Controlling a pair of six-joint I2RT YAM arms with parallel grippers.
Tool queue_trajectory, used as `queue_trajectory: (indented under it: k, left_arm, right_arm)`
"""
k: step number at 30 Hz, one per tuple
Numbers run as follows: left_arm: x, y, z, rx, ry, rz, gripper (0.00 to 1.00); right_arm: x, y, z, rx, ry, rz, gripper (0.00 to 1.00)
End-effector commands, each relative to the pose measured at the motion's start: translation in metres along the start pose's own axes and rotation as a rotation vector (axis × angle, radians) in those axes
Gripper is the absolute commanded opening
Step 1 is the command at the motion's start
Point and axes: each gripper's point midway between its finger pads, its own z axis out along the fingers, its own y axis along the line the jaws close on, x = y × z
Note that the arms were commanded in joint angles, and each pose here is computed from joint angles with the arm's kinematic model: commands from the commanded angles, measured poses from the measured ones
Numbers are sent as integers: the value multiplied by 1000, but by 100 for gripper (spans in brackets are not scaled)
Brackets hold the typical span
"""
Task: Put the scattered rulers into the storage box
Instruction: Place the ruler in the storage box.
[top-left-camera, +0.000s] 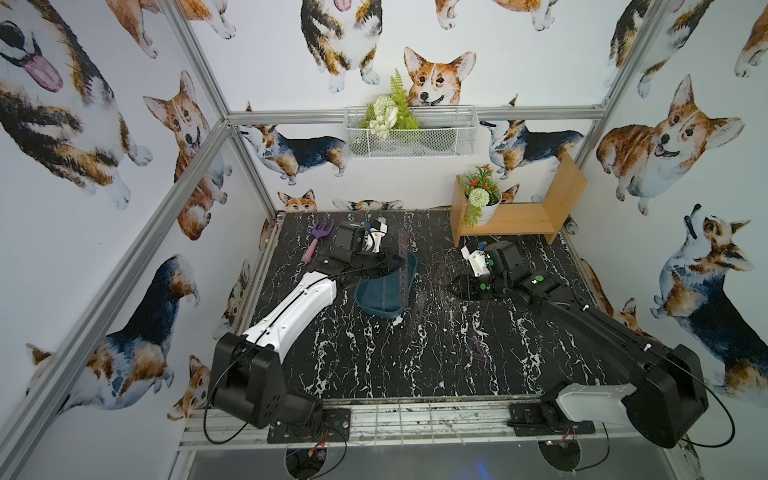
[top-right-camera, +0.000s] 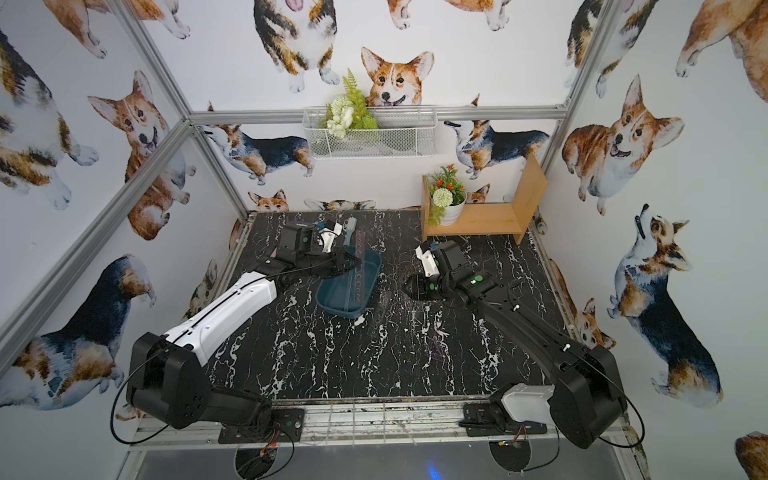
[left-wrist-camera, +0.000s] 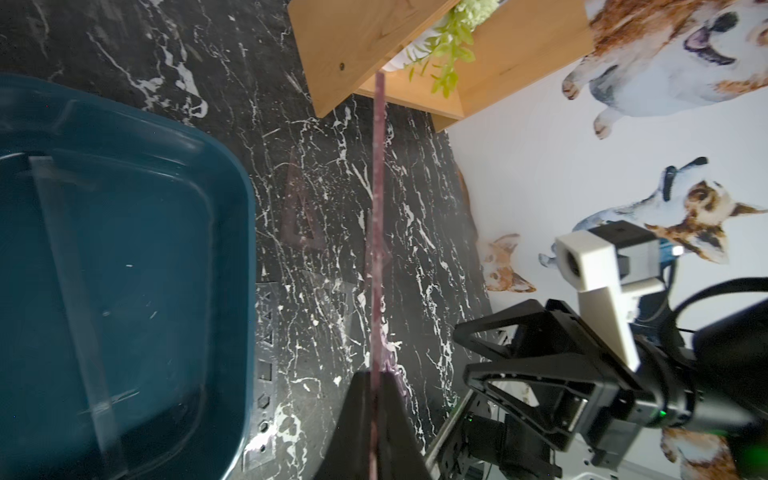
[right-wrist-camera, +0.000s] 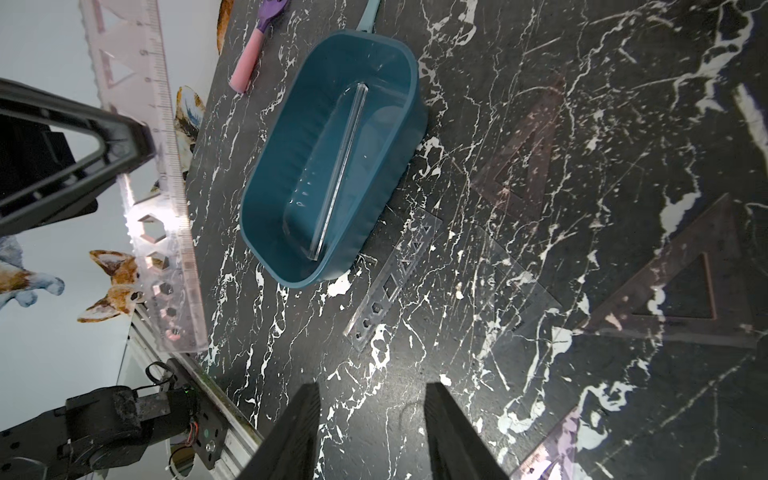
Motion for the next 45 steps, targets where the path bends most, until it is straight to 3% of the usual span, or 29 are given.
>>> queue_trajectory:
  k: [1, 17, 45]
  left_arm:
    - [4, 19, 5, -63, 34, 28, 0]
    - [-10, 74, 51, -174, 93, 20, 0]
    - [25, 126, 89, -248, 213, -15, 0]
  right_arm:
    - [0, -3, 1, 36, 7, -26, 47]
    - [8, 14, 9, 32, 29, -52, 46]
    - [8, 9, 8, 58, 28, -56, 47]
